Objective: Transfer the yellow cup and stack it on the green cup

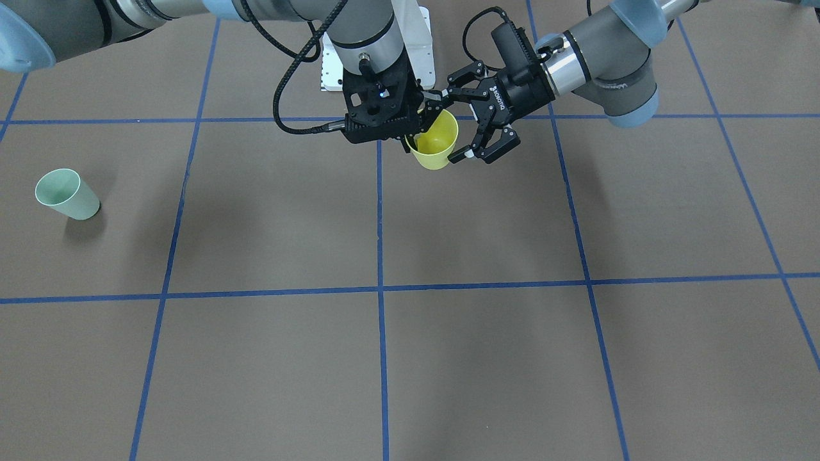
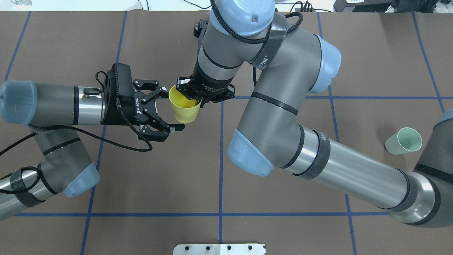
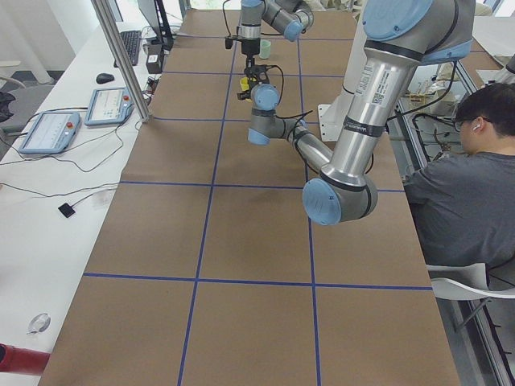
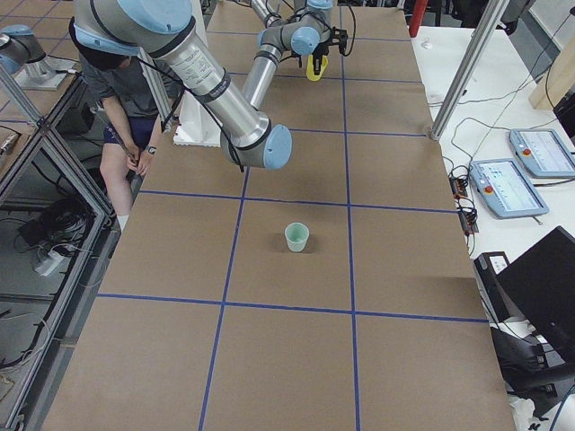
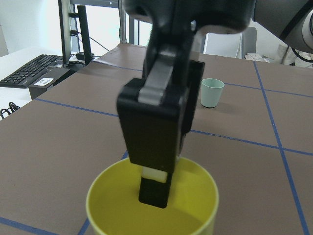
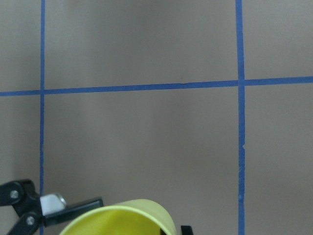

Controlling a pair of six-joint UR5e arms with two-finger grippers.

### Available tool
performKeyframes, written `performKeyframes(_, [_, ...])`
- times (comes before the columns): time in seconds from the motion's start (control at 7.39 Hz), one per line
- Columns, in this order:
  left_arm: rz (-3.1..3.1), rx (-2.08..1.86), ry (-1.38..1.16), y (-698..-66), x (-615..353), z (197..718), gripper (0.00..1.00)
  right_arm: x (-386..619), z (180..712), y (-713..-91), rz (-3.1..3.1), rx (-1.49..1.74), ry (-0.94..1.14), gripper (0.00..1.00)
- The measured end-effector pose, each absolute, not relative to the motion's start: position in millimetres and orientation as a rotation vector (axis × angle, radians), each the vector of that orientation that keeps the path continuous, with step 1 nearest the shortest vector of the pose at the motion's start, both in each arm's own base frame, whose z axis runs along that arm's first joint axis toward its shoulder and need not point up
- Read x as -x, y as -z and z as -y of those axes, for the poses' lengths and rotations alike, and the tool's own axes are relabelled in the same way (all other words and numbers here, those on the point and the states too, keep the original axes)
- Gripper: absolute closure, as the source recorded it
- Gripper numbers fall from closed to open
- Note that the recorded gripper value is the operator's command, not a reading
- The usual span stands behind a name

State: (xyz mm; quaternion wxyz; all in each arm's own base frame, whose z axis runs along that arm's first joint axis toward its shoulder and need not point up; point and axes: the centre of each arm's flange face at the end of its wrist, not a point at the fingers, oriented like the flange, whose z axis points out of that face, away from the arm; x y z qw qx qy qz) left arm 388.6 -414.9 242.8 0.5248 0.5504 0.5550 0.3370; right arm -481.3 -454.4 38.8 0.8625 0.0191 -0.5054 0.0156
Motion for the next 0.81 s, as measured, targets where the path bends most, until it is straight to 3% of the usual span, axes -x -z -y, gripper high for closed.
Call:
performKeyframes(0.41, [-1.319, -1.298, -0.808, -252, -390, 416, 0.0, 451, 451, -45, 1.018, -0.027, -0.073, 1.0])
performKeyframes(0.81, [-1.285, -1.237, -0.761, -267, -384, 427, 0.0, 403, 492, -66, 0.947, -0.031, -0.202, 1.0])
